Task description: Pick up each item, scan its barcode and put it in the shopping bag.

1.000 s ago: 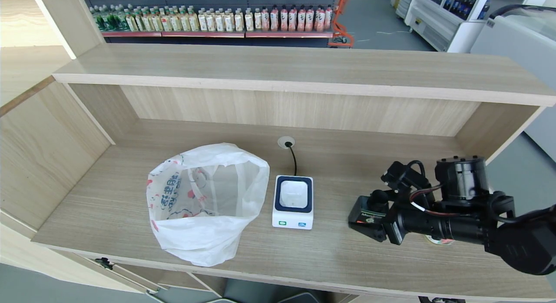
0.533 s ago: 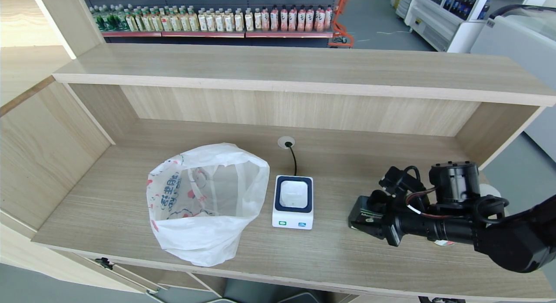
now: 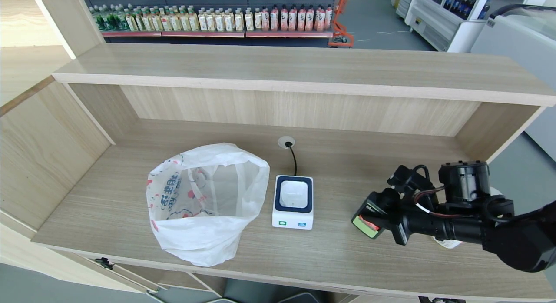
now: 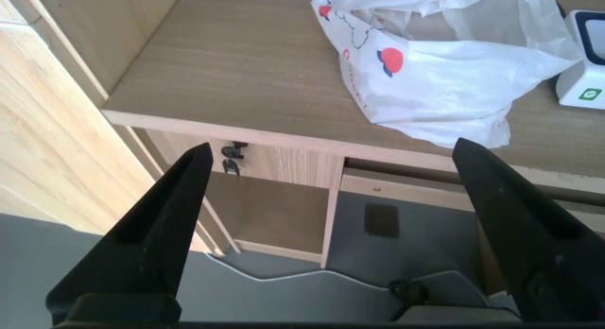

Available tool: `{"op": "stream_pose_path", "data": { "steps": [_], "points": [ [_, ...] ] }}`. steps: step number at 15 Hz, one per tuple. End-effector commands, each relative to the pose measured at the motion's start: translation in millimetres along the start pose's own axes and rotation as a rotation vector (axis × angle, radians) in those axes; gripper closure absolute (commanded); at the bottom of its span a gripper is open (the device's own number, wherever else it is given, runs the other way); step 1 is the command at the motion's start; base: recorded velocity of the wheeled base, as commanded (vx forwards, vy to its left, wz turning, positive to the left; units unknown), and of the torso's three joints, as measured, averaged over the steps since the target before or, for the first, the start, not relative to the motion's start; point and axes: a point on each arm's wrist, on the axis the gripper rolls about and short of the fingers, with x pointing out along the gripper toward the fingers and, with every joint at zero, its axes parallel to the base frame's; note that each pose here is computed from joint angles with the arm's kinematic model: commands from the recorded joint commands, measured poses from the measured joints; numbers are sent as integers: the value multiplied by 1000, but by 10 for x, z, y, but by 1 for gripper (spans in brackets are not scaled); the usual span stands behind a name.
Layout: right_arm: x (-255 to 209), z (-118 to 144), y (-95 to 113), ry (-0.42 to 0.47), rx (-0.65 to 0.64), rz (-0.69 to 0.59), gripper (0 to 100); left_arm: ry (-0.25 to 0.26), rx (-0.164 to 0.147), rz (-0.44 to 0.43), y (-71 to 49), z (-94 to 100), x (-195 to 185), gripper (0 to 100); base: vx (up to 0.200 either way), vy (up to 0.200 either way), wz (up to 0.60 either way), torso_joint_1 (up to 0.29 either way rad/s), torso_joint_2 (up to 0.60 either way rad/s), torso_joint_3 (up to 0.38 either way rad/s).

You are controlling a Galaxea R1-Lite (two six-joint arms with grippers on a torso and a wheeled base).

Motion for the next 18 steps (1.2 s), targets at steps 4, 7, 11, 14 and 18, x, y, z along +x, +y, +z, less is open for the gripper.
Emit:
{"op": "stream_pose_path", "data": {
  "steps": [4,7,11,14,18],
  "points": [
    [-703,470,152,-227,-50,-37,100,-1,0,0,0,0,0,0,0,0,0,0,0,0],
    [-1223,523,397,-316,-220,-117,100,-1,0,0,0,0,0,0,0,0,0,0,0,0],
    [-1497,583,461,-357,-732,-212,100,-1,0,0,0,0,0,0,0,0,0,0,0,0],
    [-1524,651,493,-496,-1234,-158,100,-1,0,0,0,0,0,0,0,0,0,0,0,0],
    [-1590,733,611,-799,-1831,-202,100,-1,0,0,0,0,0,0,0,0,0,0,0,0]
  ]
}}
